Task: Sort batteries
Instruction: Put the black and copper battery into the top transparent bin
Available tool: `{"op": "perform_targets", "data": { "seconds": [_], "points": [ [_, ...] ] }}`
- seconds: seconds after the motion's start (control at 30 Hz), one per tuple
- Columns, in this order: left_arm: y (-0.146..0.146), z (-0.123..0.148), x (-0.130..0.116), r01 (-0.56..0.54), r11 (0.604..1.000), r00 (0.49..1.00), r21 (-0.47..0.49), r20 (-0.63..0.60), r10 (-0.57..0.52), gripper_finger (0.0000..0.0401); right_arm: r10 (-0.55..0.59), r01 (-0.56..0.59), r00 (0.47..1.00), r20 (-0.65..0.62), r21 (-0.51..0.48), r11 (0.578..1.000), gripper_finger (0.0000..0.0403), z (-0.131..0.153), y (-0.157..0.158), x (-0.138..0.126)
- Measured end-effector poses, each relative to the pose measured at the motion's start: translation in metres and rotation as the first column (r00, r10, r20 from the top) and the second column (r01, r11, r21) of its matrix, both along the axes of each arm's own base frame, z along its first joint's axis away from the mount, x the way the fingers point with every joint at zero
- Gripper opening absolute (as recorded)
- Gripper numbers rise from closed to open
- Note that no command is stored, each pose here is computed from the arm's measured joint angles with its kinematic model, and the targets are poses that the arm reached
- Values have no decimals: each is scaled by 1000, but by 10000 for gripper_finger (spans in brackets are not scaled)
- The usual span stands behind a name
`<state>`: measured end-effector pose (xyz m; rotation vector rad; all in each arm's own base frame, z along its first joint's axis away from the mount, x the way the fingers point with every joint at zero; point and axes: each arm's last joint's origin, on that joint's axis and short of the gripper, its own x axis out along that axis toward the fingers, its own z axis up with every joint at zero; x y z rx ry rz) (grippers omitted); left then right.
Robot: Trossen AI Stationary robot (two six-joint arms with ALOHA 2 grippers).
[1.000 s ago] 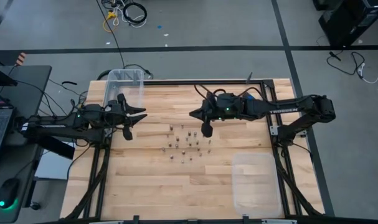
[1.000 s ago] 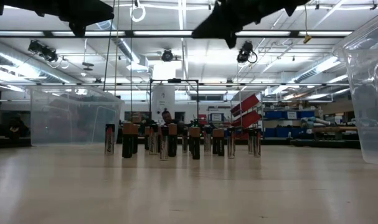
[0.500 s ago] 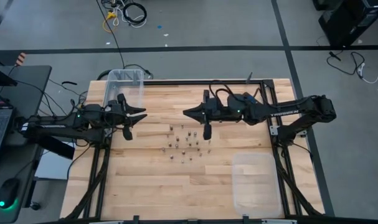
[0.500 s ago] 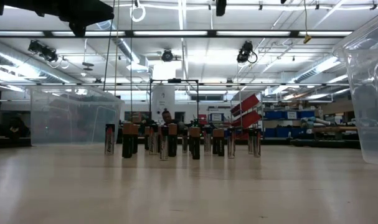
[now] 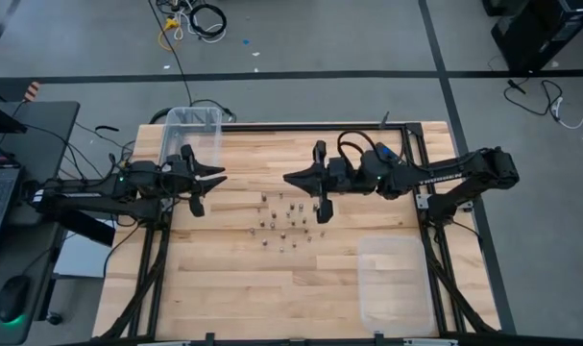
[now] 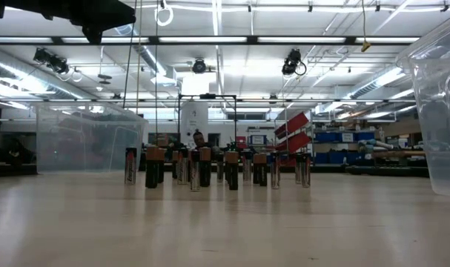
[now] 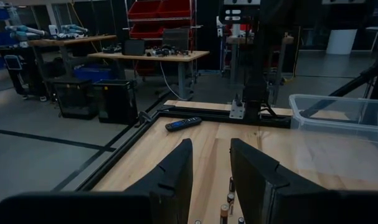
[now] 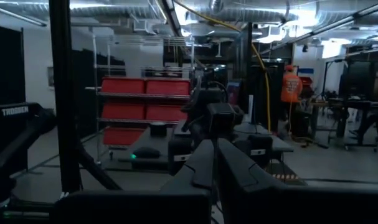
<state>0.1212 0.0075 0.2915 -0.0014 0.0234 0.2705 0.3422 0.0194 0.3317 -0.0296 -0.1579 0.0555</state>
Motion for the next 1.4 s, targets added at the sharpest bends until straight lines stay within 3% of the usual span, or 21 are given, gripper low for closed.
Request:
{"op": "perform_targets", "data": {
  "seconds": [0.33, 0.7, 0.93, 1.17, 1.4],
  "points": [
    [0, 0, 0, 0, 1000, 1000, 0, -1, 0, 106, 87, -85, 996, 24, -82, 993, 7, -2, 11, -2],
    [0, -2, 0, 1, 1000, 1000, 0, -16, -1, 106, 182, -166, 974, 132, -125, 978, 0, 23, 51, -10],
    [0, -2, 0, 2, 1000, 1000, 0, -24, -2, 106, 70, -54, 985, 158, -106, 993, 0, 54, 84, -17],
    [-2, -7, 0, 85, 996, 994, -19, -69, -86, 106, 106, -91, 965, 241, -71, 993, 0, 85, 83, -19],
    [-3, -8, 0, 89, 995, 993, -41, -77, -92, 106, 147, -133, 927, 346, -64, 989, 0, 126, 71, -19]
  ]
}}
